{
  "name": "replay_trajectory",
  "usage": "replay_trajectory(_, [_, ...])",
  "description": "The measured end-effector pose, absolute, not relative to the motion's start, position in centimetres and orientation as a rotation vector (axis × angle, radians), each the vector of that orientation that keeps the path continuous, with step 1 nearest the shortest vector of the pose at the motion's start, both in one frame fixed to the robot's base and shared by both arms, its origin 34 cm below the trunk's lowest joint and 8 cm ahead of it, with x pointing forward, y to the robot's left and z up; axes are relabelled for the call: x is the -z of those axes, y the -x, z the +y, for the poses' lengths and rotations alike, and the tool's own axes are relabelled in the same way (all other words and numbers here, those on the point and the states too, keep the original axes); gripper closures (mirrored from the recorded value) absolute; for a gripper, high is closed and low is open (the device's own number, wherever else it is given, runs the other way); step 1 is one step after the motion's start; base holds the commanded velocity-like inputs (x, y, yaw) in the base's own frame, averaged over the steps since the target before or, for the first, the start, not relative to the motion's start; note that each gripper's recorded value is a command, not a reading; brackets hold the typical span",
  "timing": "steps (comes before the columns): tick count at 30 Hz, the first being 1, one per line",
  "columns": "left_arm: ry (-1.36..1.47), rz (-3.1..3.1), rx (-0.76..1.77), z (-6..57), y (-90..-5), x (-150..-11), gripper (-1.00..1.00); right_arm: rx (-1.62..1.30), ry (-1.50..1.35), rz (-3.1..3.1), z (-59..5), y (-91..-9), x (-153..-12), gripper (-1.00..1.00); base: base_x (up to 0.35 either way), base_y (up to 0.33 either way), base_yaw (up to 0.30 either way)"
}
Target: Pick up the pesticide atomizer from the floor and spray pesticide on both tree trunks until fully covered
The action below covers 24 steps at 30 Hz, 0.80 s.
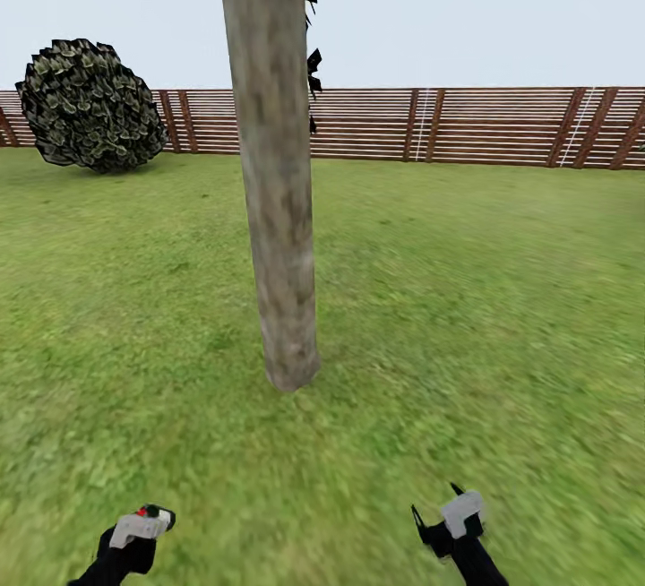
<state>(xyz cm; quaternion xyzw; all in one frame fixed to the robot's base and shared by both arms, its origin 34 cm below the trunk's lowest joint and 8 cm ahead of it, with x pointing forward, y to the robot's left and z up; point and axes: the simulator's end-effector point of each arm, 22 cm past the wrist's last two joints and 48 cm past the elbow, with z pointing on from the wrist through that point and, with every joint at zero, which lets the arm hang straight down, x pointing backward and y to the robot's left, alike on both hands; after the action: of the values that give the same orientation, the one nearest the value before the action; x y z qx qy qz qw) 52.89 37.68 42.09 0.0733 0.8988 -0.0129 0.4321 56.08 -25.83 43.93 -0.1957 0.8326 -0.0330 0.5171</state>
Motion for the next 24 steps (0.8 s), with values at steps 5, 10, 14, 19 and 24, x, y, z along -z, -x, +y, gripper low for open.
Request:
replay_trajectory(5, [-0.675,2.234,0.241,32.1,-54.9,-43.1,1.00,-0.037,0.756,2.047,-20.8,-59.2,-43.6,-1.00,0.000,0.000,0.000])
replay_trajectory(10, [-0.943,2.262,0.332,29.9,-55.8,-43.5,1.00,-0.202,0.895,2.006,-15.7,-61.4,-45.5,-1.00,0.000,0.000,0.000])
replay_trajectory(14, [-1.111,2.296,0.562,27.3,-55.5,-45.6,1.00,-0.380,1.126,2.004,-10.6,-62.3,-47.3,-1.00,0.000,0.000,0.000])
replay_trajectory(19, [-1.198,2.305,0.622,26.8,-54.4,-45.7,1.00,-0.435,1.172,1.983,-9.6,-62.2,-48.2,-1.00,0.000,0.000,0.000])
replay_trajectory(24, [-1.206,2.304,0.631,26.6,-54.3,-45.7,1.00,-0.461,1.183,1.975,-8.6,-61.8,-48.4,-1.00,0.000,0.000,0.000])
